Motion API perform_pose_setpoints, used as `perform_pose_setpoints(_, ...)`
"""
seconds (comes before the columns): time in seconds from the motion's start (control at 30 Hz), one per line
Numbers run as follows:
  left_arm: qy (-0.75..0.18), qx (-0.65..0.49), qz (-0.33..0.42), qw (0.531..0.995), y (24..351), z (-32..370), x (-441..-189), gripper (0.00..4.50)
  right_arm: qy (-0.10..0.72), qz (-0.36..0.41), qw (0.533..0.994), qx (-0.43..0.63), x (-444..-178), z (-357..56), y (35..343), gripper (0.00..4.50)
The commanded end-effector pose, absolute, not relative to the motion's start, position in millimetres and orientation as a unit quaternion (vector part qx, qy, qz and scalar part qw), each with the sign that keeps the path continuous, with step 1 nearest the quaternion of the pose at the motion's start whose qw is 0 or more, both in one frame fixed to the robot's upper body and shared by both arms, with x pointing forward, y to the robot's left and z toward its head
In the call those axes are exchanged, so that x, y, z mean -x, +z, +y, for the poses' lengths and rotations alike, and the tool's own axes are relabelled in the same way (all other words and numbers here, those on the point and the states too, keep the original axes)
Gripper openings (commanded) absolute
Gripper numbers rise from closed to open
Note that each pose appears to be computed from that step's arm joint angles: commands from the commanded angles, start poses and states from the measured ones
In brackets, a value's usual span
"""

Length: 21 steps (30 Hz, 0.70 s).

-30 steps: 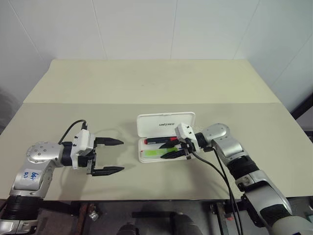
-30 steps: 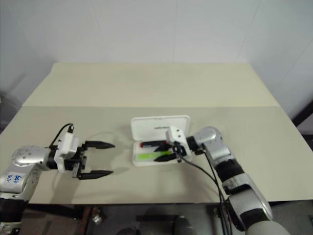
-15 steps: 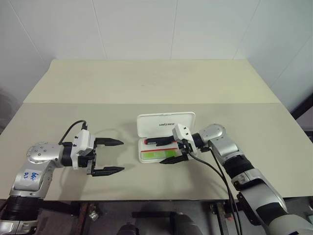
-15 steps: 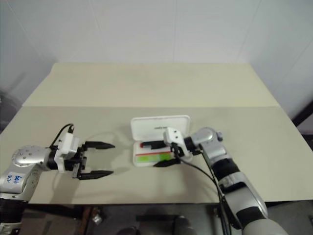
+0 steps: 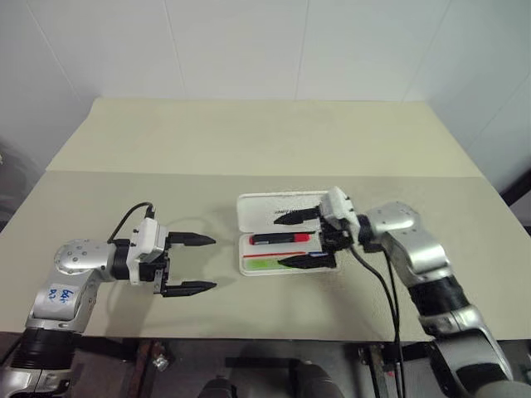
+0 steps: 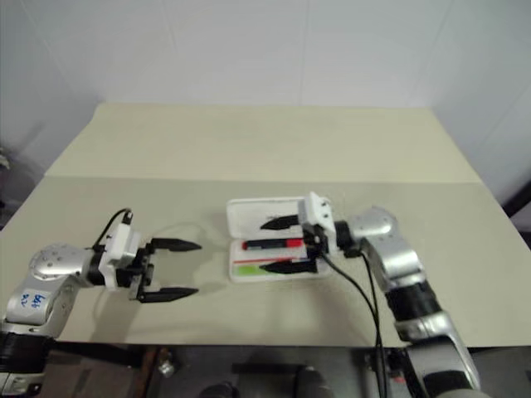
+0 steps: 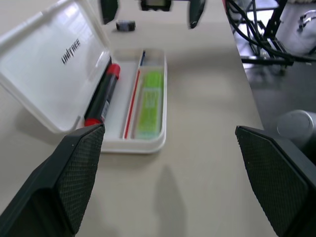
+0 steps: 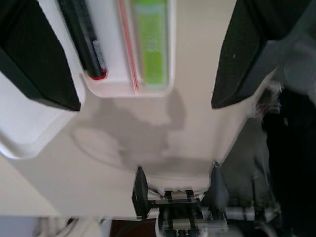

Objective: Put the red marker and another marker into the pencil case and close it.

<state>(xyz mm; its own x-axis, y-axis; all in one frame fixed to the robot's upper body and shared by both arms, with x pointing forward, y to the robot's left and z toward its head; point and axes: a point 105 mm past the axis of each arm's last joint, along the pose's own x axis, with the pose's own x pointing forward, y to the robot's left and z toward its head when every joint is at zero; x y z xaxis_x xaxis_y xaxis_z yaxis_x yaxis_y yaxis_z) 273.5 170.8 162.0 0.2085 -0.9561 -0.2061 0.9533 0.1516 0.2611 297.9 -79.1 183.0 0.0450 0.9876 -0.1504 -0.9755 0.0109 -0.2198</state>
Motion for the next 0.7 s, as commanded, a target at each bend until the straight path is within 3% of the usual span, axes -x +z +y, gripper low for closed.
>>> perform_pose_setpoints(0.03,-0.635,-0.161,-0.022,0.755,168.9,164.1,-272.2,4.5,0.657,-0.048,0.745,0.105,-284.3,-95.0,206.1,4.48)
perform_pose_setpoints(0.23,-0.637,-0.152,-0.027,0.756,167.4,158.0,-277.4,4.5,0.49,-0.072,0.867,0.045,-292.7,-158.3,219.5,4.48)
perform_pose_setpoints(0.37,-0.637,-0.147,-0.032,0.756,168.1,153.6,-283.0,4.5,0.373,-0.079,0.924,0.031,-307.7,-201.8,209.0,4.48)
perform_pose_setpoints(0.53,-0.646,-0.147,-0.035,0.748,169.5,147.5,-289.2,4.5,0.273,-0.054,0.96,0.022,-327.1,-237.1,176.0,4.48)
perform_pose_setpoints(0.7,-0.65,-0.15,-0.041,0.743,172.5,142.9,-295.5,4.5,0.224,-0.034,0.974,0.012,-347.2,-239.9,149.3,4.48)
